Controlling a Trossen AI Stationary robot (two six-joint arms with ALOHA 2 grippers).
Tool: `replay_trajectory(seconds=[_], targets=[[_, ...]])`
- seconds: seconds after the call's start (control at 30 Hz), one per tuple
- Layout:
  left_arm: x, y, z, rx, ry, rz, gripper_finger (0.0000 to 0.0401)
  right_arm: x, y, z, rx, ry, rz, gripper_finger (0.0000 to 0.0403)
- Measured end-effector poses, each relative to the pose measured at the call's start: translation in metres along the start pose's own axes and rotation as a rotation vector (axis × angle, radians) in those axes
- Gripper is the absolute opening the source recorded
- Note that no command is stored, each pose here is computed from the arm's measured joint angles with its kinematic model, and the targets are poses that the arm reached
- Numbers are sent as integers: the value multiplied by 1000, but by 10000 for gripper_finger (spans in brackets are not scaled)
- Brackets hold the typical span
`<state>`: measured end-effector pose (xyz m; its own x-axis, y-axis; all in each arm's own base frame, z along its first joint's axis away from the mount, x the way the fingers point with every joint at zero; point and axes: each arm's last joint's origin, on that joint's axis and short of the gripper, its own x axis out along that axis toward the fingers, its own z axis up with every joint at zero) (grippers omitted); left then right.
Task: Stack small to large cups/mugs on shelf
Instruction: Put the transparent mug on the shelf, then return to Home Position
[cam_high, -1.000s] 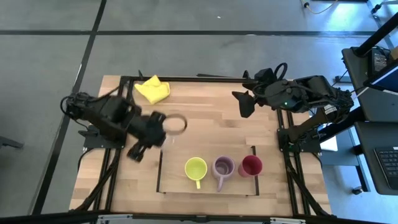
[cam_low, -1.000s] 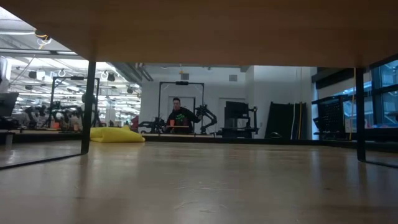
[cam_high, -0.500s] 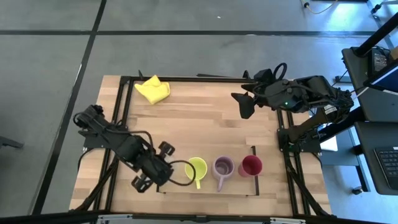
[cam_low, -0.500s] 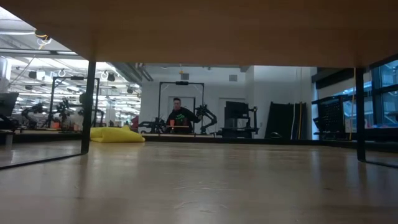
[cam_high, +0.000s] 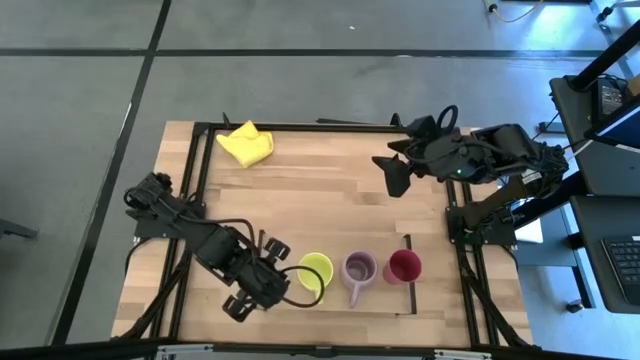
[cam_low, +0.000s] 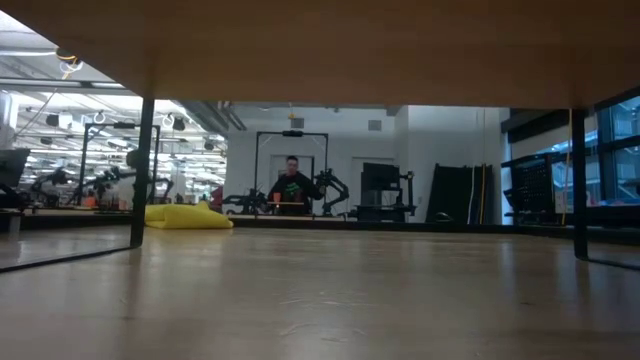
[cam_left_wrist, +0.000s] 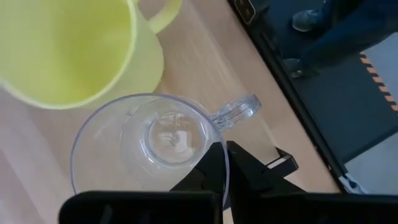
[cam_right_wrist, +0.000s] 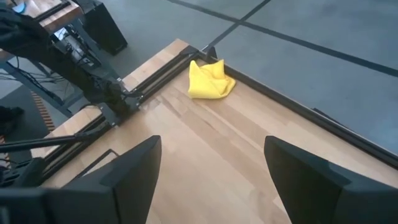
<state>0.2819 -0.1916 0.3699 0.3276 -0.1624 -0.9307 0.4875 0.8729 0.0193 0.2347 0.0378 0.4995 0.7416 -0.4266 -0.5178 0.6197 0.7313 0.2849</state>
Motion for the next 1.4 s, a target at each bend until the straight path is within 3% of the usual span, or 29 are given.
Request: replay_trajectory(seconds=[0.33, 1.0, 1.23, 1.4], targets=[[13, 3, 1, -11, 66, -10, 4, -3, 0, -6, -23, 28, -14, 287], [11, 3, -1, -92, 76, -33, 64, -3, -1, -5, -54, -2, -44, 287], [-18, 5, -10, -186, -3, -31, 65, -3, -1, -5, -83, -3, -49, 287], [-67, 14, -14, -307, -195, 10, 63, -7, 3, 1, -108, -35, 34, 287]])
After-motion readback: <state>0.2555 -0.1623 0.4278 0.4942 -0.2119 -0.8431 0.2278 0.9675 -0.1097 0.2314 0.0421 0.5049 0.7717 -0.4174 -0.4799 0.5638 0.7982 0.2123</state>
